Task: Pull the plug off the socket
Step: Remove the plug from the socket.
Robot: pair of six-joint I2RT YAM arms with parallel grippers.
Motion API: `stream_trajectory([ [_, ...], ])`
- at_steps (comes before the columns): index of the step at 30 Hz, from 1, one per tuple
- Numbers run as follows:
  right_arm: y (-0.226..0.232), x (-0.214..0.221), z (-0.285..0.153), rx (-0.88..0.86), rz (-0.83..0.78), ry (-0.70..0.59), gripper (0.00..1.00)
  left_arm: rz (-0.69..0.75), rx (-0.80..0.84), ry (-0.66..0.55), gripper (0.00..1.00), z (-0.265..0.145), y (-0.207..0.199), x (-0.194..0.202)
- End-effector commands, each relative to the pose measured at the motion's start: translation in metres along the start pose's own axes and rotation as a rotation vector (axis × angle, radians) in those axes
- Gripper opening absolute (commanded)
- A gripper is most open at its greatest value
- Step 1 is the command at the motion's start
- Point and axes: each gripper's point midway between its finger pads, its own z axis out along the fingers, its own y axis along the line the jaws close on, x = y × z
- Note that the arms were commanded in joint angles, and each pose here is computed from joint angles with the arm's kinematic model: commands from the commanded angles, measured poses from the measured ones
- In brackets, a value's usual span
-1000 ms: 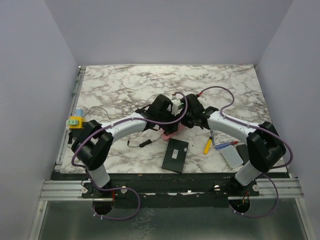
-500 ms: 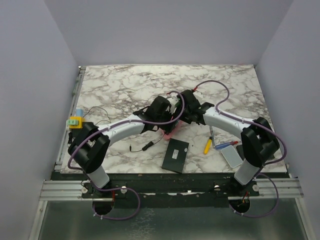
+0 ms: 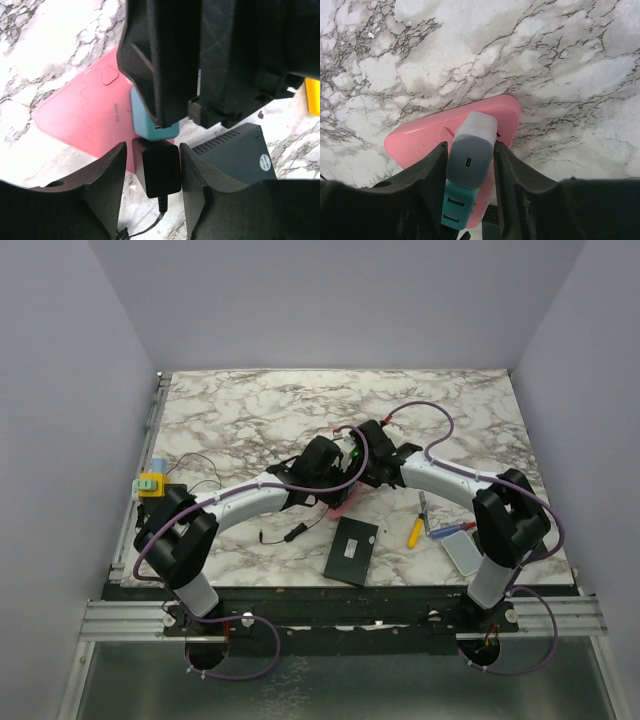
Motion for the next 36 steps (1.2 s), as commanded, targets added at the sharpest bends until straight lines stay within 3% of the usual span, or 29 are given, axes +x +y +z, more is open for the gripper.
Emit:
stream_trajectory([
  [1, -0.002, -0.006, 0.004, 0.040, 0.013, -0.021, 0.40, 0.016, 0.026, 0.021, 0.44, 0.004, -0.010, 0.008],
  [4, 0.001, -0.008, 0.004, 0.034, 0.015, -0.025, 0.36, 0.033, 0.018, 0.025, 0.40, 0.004, -0.013, 0.011],
  [12, 0.014, -0.005, 0.008, -0.001, 0.029, 0.005, 0.12, 0.090, 0.001, 0.047, 0.17, 0.007, -0.020, 0.020],
  [18, 0.023, -0.005, 0.012, -0.012, 0.028, 0.028, 0.01, 0.105, -0.009, 0.058, 0.07, 0.010, -0.020, 0.023],
  [36, 0.008, 0.008, 0.031, 0.054, -0.016, 0.059, 0.00, 0.111, -0.064, 0.087, 0.00, 0.016, -0.010, 0.028],
])
